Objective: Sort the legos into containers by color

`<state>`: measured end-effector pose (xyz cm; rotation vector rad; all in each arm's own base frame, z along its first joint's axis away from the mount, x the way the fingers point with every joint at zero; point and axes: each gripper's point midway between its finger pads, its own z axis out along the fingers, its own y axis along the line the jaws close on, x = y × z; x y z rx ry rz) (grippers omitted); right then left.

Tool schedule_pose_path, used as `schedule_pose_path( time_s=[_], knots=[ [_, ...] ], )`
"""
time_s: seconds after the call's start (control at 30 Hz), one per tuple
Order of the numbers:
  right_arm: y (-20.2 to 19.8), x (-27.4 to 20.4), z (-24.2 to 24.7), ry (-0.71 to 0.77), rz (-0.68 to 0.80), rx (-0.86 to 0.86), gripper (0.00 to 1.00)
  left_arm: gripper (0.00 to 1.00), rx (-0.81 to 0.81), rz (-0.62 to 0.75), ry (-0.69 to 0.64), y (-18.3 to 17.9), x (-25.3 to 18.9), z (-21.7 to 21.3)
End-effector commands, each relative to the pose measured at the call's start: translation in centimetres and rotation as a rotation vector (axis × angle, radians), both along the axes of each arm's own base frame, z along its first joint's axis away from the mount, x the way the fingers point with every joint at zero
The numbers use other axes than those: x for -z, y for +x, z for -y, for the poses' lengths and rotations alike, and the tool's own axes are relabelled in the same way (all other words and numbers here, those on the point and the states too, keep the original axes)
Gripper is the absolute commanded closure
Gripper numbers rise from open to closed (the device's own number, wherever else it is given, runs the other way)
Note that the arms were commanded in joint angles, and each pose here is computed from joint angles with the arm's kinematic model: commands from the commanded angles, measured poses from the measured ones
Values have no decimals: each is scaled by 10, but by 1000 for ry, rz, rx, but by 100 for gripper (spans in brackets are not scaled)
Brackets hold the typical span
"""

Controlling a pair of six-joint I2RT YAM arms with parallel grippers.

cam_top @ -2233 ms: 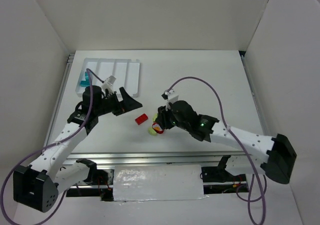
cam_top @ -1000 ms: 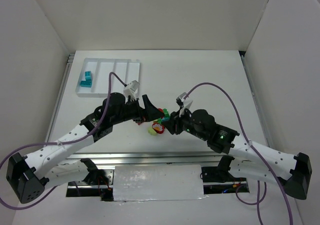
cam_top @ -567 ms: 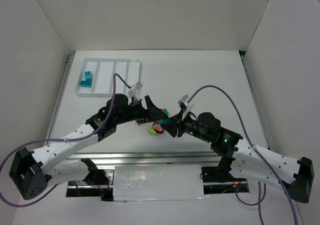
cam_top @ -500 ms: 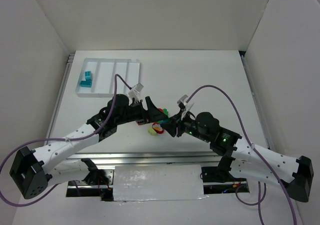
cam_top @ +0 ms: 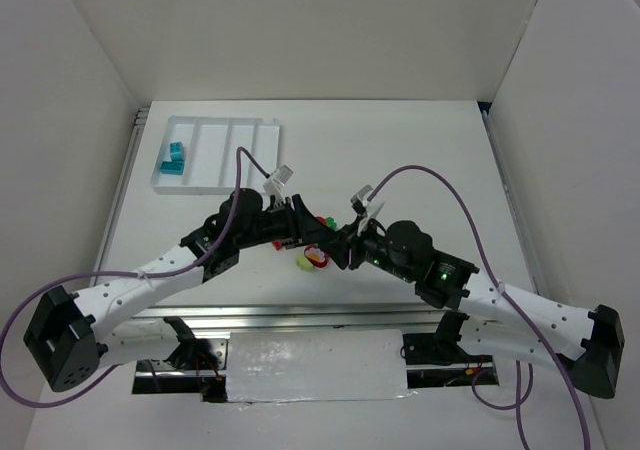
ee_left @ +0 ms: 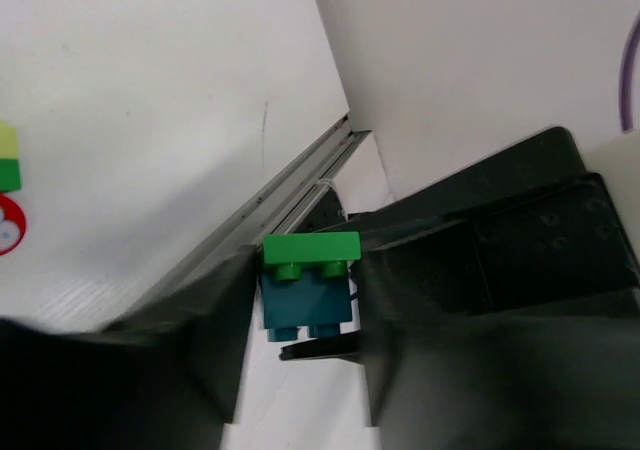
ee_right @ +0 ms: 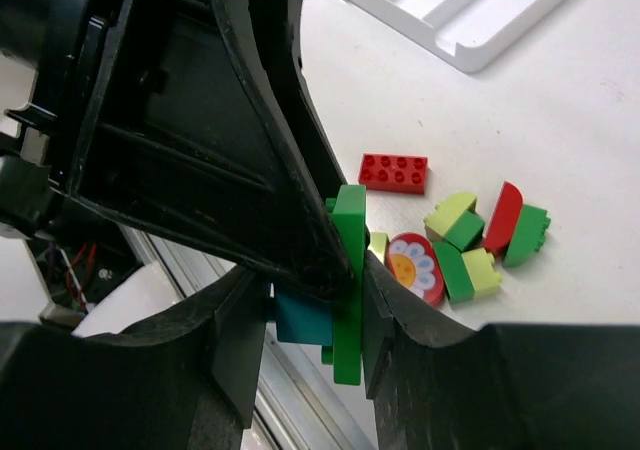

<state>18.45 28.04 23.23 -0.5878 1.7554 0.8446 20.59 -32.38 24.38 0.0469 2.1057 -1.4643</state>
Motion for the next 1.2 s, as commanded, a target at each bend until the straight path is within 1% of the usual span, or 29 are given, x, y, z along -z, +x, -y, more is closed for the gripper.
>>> schedule_pose_path(
  time_s=[0.0,0.07,0.1,0.13,0.17,0.2,0.23,0.27,0.3,0.33,0.37,0.4,0.47,0.5,0.53,0.63,0.67,0.73,0.77,0.83,0.87,0.9,0.97,1.0,1.03,1.07,1.1,1.17],
  knots=[
    [3,-46,-8,117,72,1,99,59,69,13,-42,-10,-8,11],
    [15,-40,-2,99,61,78,99,70,74,16,-44,-12,-10,12],
    [18,-40,-1,102,56,102,99,78,73,22,-44,-12,-12,12],
    [22,-37,0,91,51,124,98,83,78,28,-46,-13,-13,12],
    [22,-36,0,92,50,124,96,93,83,40,-47,-13,-16,12],
    [22,-34,-1,86,45,122,94,97,86,46,-48,-14,-17,12],
    [20,-34,-4,90,42,104,84,100,93,54,-49,-14,-18,13],
    [19,-34,-5,94,39,95,70,100,108,65,-52,-16,-19,14],
    [17,-34,-7,99,37,83,53,100,115,74,-57,-16,-21,14],
    [15,-33,-8,104,34,73,25,100,126,87,-70,-17,-24,16],
    [10,-32,-10,108,26,44,5,100,143,98,-76,-20,-25,17],
    [7,-32,-11,105,24,24,0,100,150,107,-81,-20,-27,17],
    [0,-26,-14,70,-3,-25,0,100,155,143,-82,-20,-32,16],
    [0,-27,-14,61,-15,-27,0,100,147,161,-77,-19,-34,14],
    [1,-17,-10,22,-47,-19,0,100,148,183,-76,-20,-39,13],
    [-1,-10,-3,0,-100,-48,0,100,150,257,-60,-20,-50,8],
    [-13,-15,-4,24,-109,-121,0,100,159,286,-53,-21,-52,7],
    [-23,-19,-1,55,-115,-195,0,100,178,342,-43,-23,-59,5],
    [-41,-25,-2,83,-115,-294,0,100,186,354,-33,-23,-58,5],
    [-51,-29,1,100,-113,-350,0,100,225,402,-35,-28,-60,5],
    [-52,-33,5,111,-104,-360,0,100,249,417,-40,-31,-61,6],
    [-59,-34,6,116,-114,-405,0,100,274,443,-59,-35,-65,7],
    [-58,-38,12,133,-111,-411,0,100,369,479,-97,-51,-69,9],
    [-65,-39,12,139,-118,-451,1,100,396,514,-127,-56,-76,9],
    [-66,-42,13,146,-120,-458,1,100,453,520,-148,-67,-76,9],
    [-67,-44,15,150,-118,-469,2,100,473,532,-161,-70,-78,8],
    [-75,-47,14,154,-120,-515,3,100,485,565,-184,-74,-84,7],
    [-81,-51,14,160,-118,-556,5,100,516,580,-203,-82,-86,4]
  ],
)
